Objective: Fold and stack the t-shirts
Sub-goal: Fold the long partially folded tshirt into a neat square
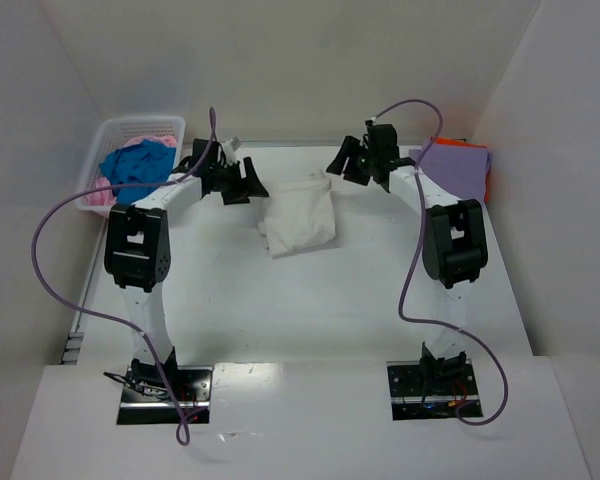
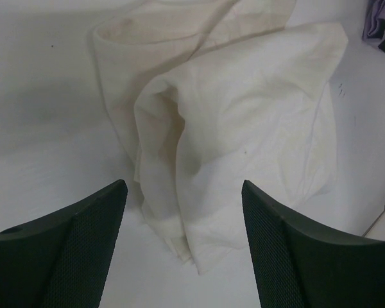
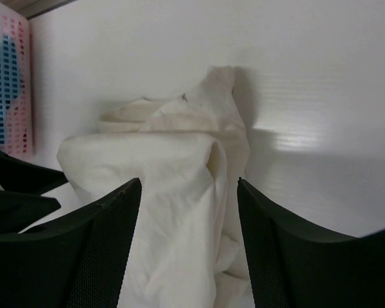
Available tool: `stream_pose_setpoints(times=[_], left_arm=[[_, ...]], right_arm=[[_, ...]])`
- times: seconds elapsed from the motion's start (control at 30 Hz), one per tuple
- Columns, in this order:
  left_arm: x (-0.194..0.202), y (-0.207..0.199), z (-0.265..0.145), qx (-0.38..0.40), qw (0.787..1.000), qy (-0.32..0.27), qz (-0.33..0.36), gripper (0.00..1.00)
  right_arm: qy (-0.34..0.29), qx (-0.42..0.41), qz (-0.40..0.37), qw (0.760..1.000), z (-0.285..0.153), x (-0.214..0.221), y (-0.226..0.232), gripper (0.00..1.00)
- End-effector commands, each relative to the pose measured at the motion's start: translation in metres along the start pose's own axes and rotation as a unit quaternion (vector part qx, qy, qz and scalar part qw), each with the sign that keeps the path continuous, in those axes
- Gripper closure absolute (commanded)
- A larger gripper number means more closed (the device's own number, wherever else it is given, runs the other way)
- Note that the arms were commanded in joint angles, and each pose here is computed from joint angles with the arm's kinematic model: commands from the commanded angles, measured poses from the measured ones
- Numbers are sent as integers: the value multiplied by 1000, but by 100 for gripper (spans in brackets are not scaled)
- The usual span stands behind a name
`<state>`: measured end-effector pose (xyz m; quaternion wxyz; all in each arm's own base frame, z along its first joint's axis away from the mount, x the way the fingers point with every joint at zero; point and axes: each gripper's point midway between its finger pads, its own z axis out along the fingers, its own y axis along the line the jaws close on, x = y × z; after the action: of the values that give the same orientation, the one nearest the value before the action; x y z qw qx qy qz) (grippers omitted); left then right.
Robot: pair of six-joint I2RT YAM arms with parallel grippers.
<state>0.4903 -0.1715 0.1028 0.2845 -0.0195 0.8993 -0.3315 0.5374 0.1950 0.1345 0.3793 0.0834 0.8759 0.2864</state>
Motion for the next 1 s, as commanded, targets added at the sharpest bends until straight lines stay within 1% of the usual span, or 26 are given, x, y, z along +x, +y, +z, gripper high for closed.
stream_pose_setpoints(times=[0.0, 0.03, 0.1, 0.23, 0.27, 0.33, 0.37, 0.4, 0.43, 0.5, 0.57, 0.63, 0.7, 0.8, 0.83, 0.93, 0.97], left_arm=[[-24, -28, -11, 30, 997, -48, 47, 20], [-22, -23, -8, 23, 997, -46, 50, 20], [-17, -13, 1, 15, 998, -37, 44, 20], [-16, -5, 9, 5, 999, -39, 38, 19], [-16, 0, 16, 3, 999, -36, 35, 19], [-27, -4, 18, 6, 998, -42, 39, 19], [-27, 0, 23, 4, 999, -38, 37, 19], [-32, -3, 25, 10, 998, -40, 44, 19], [-44, -4, 22, 11, 998, -51, 46, 19], [-48, -1, 28, 10, 998, -50, 45, 19], [-56, -4, 33, 17, 997, -52, 49, 19], [-56, -3, 36, 19, 998, -45, 45, 20], [-60, -3, 39, 19, 998, -46, 46, 25], [-58, 1, 45, 18, 998, -42, 44, 35], [-58, 1, 45, 18, 998, -42, 44, 44], [-58, 1, 47, 22, 998, -40, 44, 59], [-55, 4, 50, 20, 998, -36, 41, 70]], right_arm=[[-44, -37, -22, 998, -25, -20, 23, 33], [-44, -37, -22, 998, -25, -20, 23, 28], [-22, -29, -21, 999, -15, -3, 10, 26], [-15, -24, -14, 999, -3, 5, 2, 25], [-20, -36, -17, 999, -2, -1, 8, 25], [-11, -36, -15, 999, 10, 3, 3, 25], [-10, -36, -14, 999, 12, -2, 6, 27], [3, -34, -11, 999, 20, 4, 1, 29], [4, -42, -12, 999, 23, 2, 4, 31], [3, -42, -12, 999, 27, -3, 6, 37], [4, -41, -12, 999, 34, -5, 5, 37], [14, -35, -8, 999, 43, 1, -2, 42], [17, -39, -8, 999, 47, 0, -1, 45], [29, -37, 0, 999, 52, 5, -3, 58], [31, -41, 0, 999, 52, 6, -2, 68], [34, -46, 5, 998, 53, 7, 0, 85], [33, -53, 8, 998, 52, 4, 4, 94]])
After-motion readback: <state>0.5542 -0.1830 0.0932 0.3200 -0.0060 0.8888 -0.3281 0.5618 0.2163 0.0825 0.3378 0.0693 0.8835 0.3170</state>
